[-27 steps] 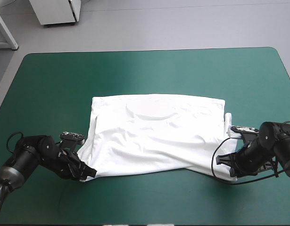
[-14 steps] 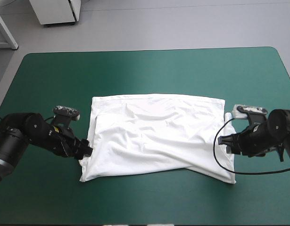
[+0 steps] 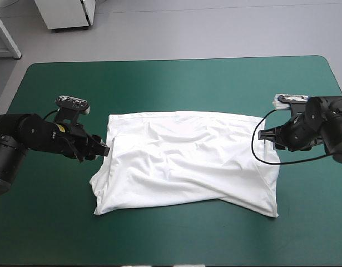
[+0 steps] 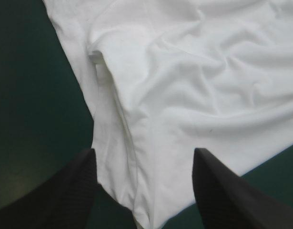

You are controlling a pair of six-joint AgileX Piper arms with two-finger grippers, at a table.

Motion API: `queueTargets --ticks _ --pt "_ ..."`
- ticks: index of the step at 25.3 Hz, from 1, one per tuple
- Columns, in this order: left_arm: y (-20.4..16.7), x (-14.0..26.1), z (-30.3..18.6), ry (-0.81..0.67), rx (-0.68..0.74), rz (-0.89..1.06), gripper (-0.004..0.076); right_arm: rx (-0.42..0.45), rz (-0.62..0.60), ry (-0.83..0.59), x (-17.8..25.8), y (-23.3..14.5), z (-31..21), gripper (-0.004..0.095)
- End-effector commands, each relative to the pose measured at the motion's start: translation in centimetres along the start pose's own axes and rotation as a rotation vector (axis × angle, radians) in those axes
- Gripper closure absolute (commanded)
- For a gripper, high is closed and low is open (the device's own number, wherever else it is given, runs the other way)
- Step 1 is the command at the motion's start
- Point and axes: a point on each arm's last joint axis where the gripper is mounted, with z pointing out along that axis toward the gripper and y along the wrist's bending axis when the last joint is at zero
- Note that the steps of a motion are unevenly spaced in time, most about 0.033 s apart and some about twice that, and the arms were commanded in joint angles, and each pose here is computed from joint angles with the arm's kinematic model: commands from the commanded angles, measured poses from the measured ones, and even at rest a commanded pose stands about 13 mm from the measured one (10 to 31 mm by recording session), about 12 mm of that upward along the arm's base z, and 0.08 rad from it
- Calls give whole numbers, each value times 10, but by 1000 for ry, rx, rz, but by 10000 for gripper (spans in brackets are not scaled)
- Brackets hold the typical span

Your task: Fold the cloth

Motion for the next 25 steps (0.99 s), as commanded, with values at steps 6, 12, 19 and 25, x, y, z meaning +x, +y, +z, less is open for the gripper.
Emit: queueTargets --ticks 6,12,19,25 --pt "-4 -9 -15 -115 2 -2 294 -7 21 43 -33 -11 69 521" --pt "-3 -11 -14 -132 -4 -2 294 -35 40 77 -38 -9 97 521" --pt "-3 -12 -13 -126 -1 -5 294 -17 32 112 -38 -11 111 851" --pt "-3 -12 -13 -126 -1 -5 294 1 19 110 -39 -12 98 923"
